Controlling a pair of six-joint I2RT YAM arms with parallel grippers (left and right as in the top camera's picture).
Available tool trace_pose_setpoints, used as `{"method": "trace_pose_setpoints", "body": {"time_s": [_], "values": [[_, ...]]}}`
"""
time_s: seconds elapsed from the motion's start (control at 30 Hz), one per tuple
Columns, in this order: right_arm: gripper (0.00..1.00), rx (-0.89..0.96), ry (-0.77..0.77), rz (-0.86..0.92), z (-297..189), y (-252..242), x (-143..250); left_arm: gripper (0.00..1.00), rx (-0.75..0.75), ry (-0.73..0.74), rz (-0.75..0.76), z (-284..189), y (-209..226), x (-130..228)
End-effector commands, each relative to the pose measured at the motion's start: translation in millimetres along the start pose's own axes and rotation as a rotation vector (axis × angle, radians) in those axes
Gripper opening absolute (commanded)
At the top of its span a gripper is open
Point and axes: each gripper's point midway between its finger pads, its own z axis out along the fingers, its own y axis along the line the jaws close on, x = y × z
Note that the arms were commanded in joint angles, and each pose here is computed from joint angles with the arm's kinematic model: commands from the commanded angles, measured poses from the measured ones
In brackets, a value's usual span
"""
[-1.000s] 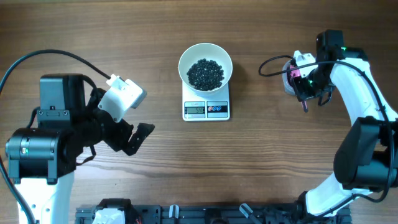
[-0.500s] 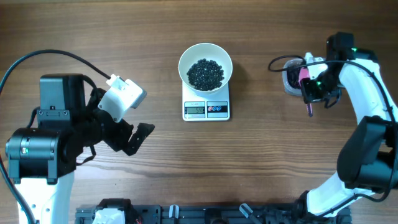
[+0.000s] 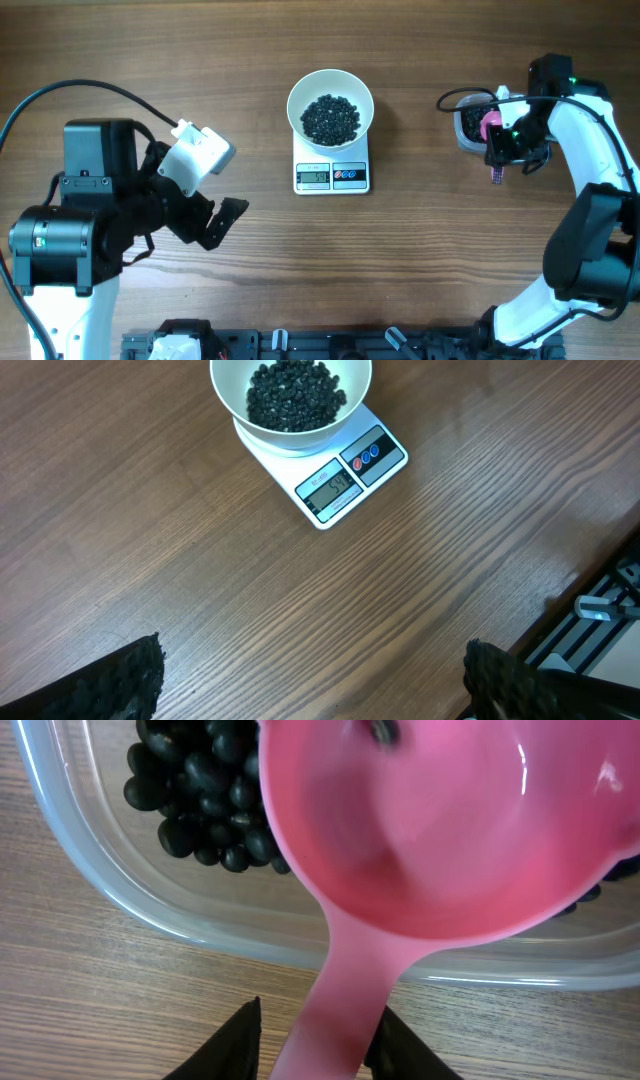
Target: Scoop item into bowl and weigh 150g on scale
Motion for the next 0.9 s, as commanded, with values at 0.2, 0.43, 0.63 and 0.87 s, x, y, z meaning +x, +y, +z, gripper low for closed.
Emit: {"method": "trace_pose_setpoints", "body": {"time_s": [0.2, 0.43, 0.63, 0.87], "values": [[0.71, -0.021, -0.053, 0.089, -38.6, -1.4, -23.6, 1.00, 0.001, -0.021, 0.020, -4.4, -0.7, -4.2], [0.97, -0.194, -0.185, 0.293, -109.6, 21.1, -24.8, 1.00, 0.001, -0.021, 0.020, -4.4, -0.7, -4.2], [1.00, -0.224, -0.416, 0.593, -192.1, 13.5, -1.2, 1.00, 0.001, -0.021, 0.020, -4.4, -0.7, -4.2], [1.00, -0.189, -0.634, 0.860, -254.3, 14.9, 48.0, 1.00, 0.001, -0.021, 0.020, -4.4, -0.7, -4.2]]}}
